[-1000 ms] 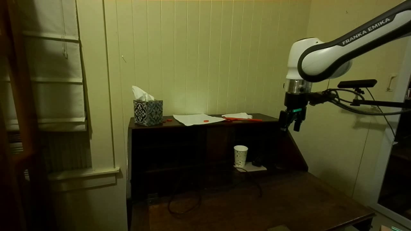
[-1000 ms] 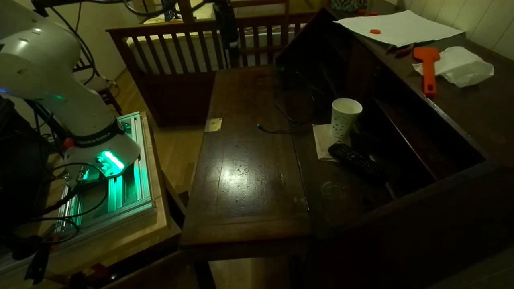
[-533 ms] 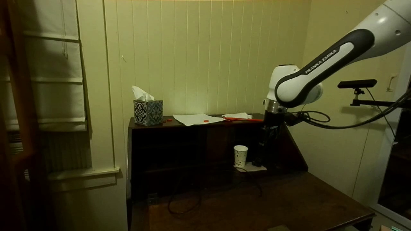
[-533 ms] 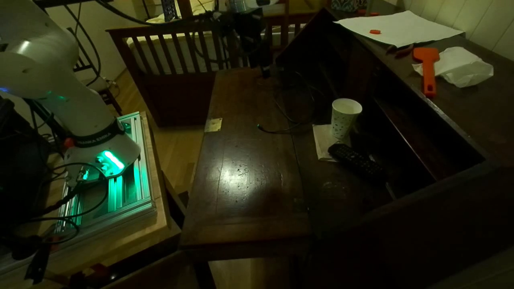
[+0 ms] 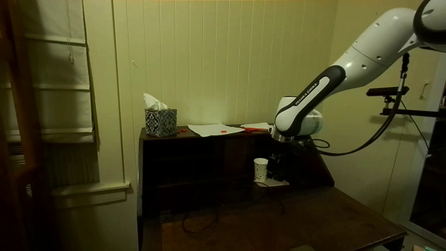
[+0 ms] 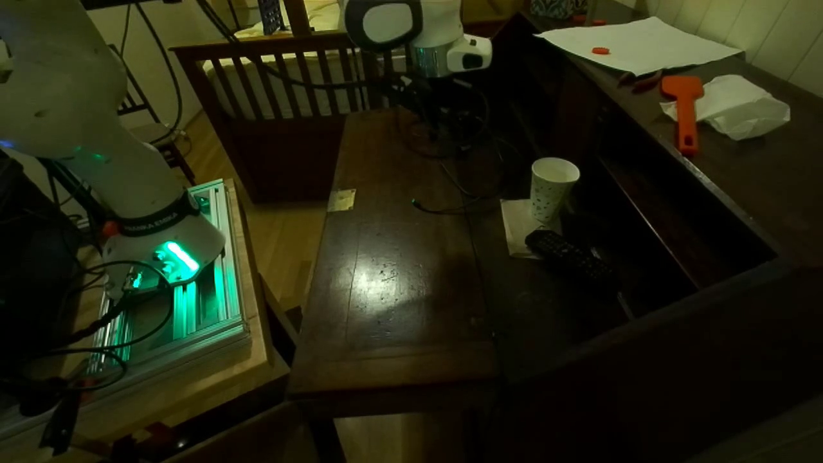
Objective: Put the cable on the top shelf
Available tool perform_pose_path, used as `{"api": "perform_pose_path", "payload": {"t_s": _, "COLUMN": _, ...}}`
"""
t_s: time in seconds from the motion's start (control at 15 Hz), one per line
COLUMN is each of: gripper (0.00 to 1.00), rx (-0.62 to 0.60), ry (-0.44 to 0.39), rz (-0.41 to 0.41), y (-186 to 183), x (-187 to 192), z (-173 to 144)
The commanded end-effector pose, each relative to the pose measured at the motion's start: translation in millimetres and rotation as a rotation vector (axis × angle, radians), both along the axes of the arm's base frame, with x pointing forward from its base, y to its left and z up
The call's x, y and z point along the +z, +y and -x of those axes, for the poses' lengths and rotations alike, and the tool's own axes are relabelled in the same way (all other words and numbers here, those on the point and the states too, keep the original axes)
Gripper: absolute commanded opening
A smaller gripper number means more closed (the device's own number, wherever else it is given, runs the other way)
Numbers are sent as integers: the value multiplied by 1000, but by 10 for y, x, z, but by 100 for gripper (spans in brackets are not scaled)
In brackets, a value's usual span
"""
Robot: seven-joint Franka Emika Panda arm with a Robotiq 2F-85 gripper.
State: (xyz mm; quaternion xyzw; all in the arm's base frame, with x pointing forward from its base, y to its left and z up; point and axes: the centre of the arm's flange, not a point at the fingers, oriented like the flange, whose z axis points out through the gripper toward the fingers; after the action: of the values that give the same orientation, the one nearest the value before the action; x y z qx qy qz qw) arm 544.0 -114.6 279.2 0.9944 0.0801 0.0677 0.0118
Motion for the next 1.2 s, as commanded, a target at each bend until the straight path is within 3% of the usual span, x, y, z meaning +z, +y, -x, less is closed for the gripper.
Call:
{"api": "perform_pose_path", "payload": {"t_s": 0.0, "gripper": 100, "rx": 51, "ry": -13, "rz": 3, "y": -216, "x": -300, "z": -385}}
{"api": "perform_pose_path", "payload": {"t_s": 0.4, "gripper": 100, "rx": 56, "ry": -15, "rz": -12, "y": -423, "x": -683, "z": -657}}
{"api": "perform_pose_path", "payload": {"t_s": 0.53, "gripper": 84, "rx": 51, "ry": -16, "rz": -9, "y": -472, "x": -778, "z": -719}}
{"api": "perform_pose_path", "payload": {"t_s": 0.6, "gripper": 67, "rx": 46, "ry": -16, "rz": -15, "y": -499, "x": -816, "z": -740}}
{"api": "perform_pose_path", "payload": {"t_s": 0.67, "gripper": 59, "rx": 45, "ry": -16, "rz": -14, "y": -518, "x": -855, "z": -753}}
{"api": "perform_pose_path", "payload": {"t_s": 0.93, "gripper": 41, "rx": 33, "ry": -10, "rz": -23, "y": -602, "x": -981, "z": -774}}
{"api": "perform_pose_path", "payload": {"t_s": 1.07, "gripper": 40, "rx": 27, "ry": -14, "rz": -20, "y": -644, "x": -1018, "z": -770}}
{"api": "perform_pose_path", "payload": {"t_s": 1.13, "gripper": 44, "rx": 25, "ry": -16, "rz": -20, "y": -658, "x": -1023, "z": -774}}
